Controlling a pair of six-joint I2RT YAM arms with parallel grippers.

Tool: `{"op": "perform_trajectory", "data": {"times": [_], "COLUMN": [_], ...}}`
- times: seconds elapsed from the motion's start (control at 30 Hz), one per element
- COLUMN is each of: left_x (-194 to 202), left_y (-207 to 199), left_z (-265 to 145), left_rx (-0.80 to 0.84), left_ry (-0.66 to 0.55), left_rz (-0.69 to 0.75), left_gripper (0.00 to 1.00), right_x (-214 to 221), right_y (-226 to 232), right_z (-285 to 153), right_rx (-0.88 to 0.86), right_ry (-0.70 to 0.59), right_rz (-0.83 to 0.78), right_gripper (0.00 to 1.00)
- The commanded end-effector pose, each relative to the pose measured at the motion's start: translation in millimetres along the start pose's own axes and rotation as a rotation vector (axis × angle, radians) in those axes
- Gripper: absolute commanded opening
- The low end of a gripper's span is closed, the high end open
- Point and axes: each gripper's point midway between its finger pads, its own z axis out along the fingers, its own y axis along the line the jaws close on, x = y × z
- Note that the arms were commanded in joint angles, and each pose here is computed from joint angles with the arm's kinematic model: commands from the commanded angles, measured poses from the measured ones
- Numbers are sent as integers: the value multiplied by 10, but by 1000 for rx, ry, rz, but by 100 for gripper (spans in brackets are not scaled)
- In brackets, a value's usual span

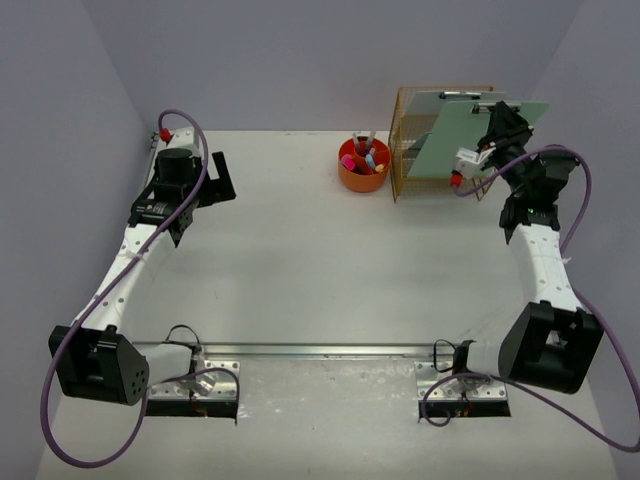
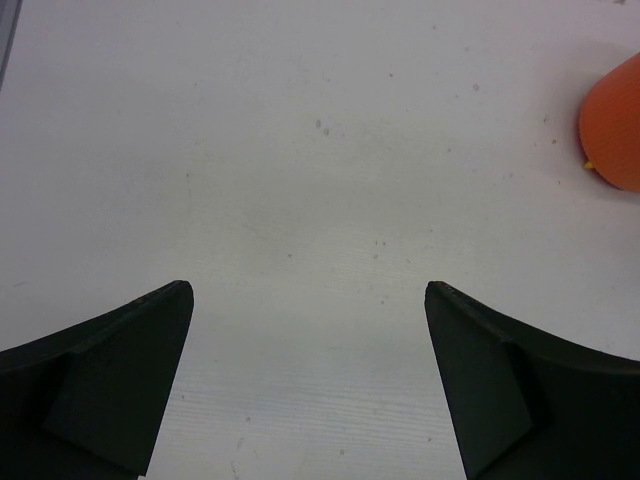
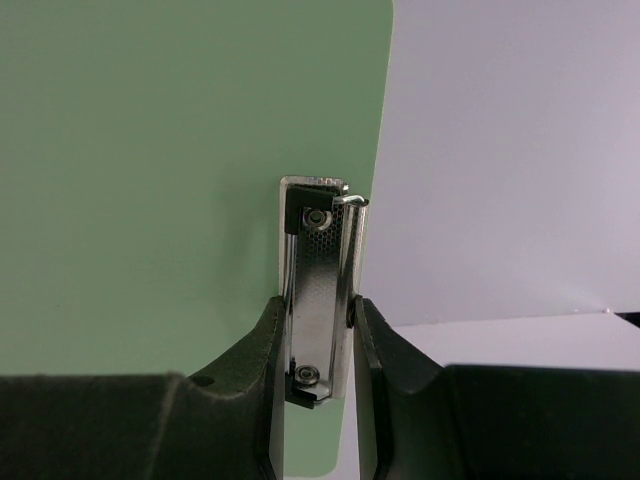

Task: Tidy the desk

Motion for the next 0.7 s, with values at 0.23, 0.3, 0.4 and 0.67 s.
{"op": "perform_trajectory", "data": {"times": [0.23, 0.3, 0.4, 0.67], "left_x": [-130, -131, -127, -105], "left_y": [-62, -60, -51, -61], "left_z": [27, 29, 34, 69], "left_rx": [18, 16, 11, 13], "left_ry": [-52, -52, -51, -41], "left_rz": [2, 2, 4, 1], "left_gripper": [100, 100, 100, 100], "right_x": [-5, -9, 9, 8], "right_y": [-209, -99, 66, 390], "right_z": [56, 91, 142, 250], "right_rx": [86, 61, 10, -76], "right_ry": [-62, -78, -91, -133], "right_rz": [-127, -112, -72, -37], "right_gripper": [0, 0, 0, 1]}}
